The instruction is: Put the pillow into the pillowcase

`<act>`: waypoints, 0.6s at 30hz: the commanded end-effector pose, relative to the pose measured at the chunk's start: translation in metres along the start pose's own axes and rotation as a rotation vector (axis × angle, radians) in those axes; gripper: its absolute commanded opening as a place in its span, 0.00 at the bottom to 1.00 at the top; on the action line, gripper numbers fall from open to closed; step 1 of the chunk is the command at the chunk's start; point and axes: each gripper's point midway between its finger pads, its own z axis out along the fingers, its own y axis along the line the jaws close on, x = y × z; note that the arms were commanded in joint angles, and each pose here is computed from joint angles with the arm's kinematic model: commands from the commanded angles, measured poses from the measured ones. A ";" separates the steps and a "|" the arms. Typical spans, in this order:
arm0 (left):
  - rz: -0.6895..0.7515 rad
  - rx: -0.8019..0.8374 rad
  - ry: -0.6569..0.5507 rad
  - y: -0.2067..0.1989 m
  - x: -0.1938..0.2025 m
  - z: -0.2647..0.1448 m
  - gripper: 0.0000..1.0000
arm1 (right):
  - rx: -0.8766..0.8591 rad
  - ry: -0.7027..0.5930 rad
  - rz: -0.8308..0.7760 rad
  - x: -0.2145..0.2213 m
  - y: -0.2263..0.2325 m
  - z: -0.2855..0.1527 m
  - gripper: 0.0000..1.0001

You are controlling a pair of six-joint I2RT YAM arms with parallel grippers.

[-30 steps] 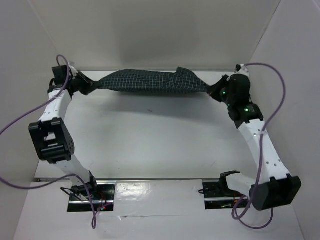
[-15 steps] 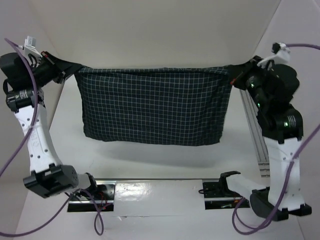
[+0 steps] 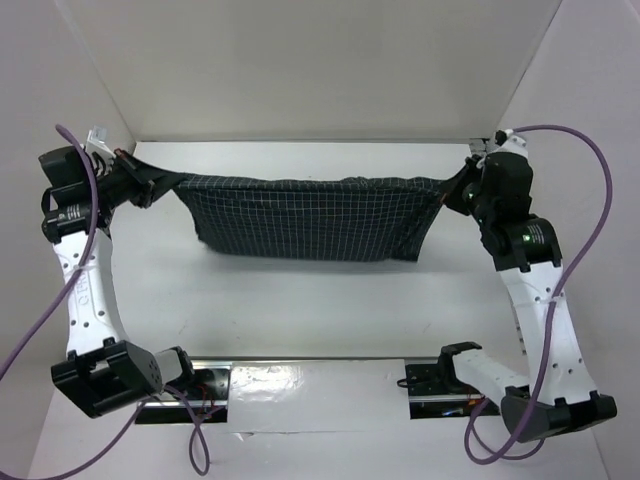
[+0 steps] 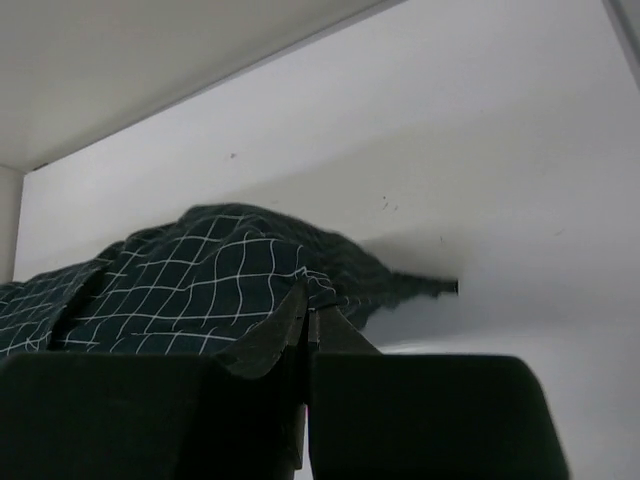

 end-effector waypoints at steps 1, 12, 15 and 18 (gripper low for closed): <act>0.261 -0.003 -0.343 -0.048 -0.055 -0.048 0.00 | 0.230 -0.343 0.023 -0.081 -0.046 -0.052 0.00; 0.398 -0.017 -0.476 -0.109 -0.024 -0.118 0.00 | 0.220 -0.510 0.087 -0.098 -0.058 -0.149 0.00; 0.390 -0.042 -0.451 -0.107 -0.025 -0.117 0.00 | 0.241 -0.503 0.062 -0.104 -0.057 -0.143 0.00; 0.362 -0.062 -0.407 -0.085 -0.028 -0.099 0.00 | 0.250 -0.471 0.037 -0.098 -0.056 -0.109 0.00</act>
